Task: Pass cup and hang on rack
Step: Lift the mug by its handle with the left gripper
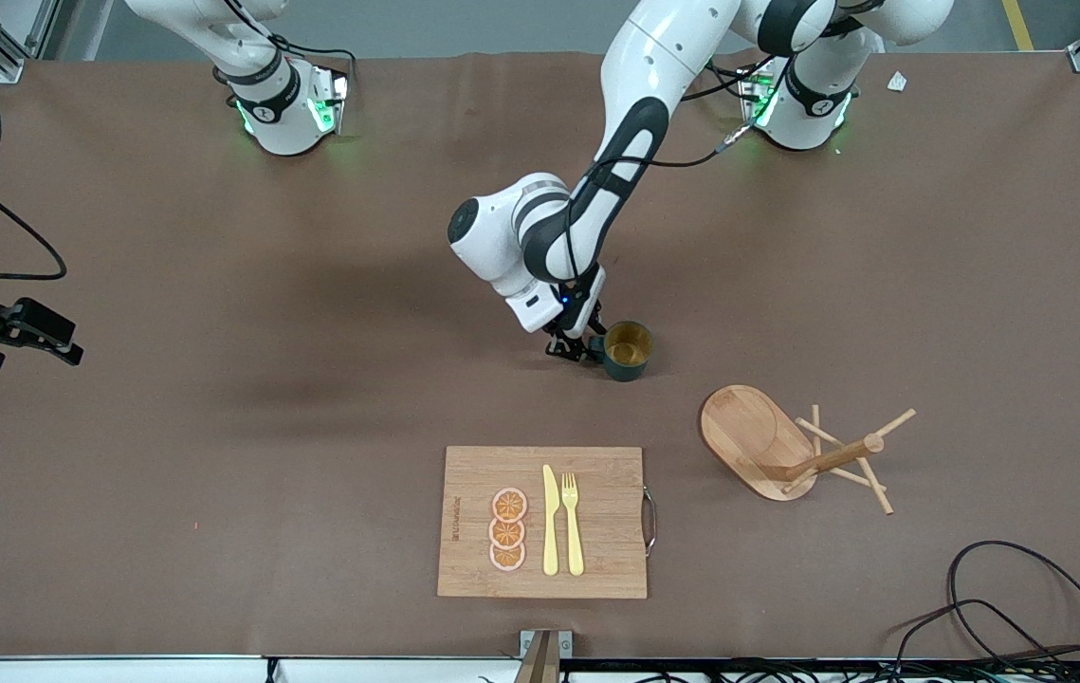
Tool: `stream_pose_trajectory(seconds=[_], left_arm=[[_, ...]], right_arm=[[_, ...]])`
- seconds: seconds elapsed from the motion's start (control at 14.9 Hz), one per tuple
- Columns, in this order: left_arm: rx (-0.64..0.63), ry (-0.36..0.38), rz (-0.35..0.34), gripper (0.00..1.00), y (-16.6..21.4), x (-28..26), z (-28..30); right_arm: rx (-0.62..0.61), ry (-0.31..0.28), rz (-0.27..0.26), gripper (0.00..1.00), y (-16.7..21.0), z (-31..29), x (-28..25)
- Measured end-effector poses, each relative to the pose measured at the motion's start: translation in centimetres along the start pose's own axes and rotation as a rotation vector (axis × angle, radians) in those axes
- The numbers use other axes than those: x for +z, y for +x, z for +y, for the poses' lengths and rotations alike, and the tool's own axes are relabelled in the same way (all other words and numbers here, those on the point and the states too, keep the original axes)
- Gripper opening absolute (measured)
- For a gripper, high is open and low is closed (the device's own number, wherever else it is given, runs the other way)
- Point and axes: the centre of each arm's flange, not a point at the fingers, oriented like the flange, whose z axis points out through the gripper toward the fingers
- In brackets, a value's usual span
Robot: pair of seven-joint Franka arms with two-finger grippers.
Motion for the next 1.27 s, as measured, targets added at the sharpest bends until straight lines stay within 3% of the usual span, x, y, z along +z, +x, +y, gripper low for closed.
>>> stream_pose_trajectory(seconds=[0.27,0.74,1.0,1.27], left_arm=[[0.004,-0.007,-0.005,0.21,-0.3,-0.5,-0.1],[0.039,-0.064,-0.068,0.21,0.2,-4.8,0.9],[0.052,-0.073,-0.226,0.21,6.8,-10.8,3.1],[-0.013,-0.1,-0.491,0.21,18.4,-15.6,6.1]], right_arm=[[-0.001,0.0,0.0,1.0,0.0,0.0,0.0],[-0.007,0.0,0.006,1.0,0.1,-0.3,-0.3],[-0.031,-0.033,0.006,1.0,0.3,-0.8,-0.5],[-0.059,-0.063,0.01,1.0,0.5,-1.6,-1.0]])
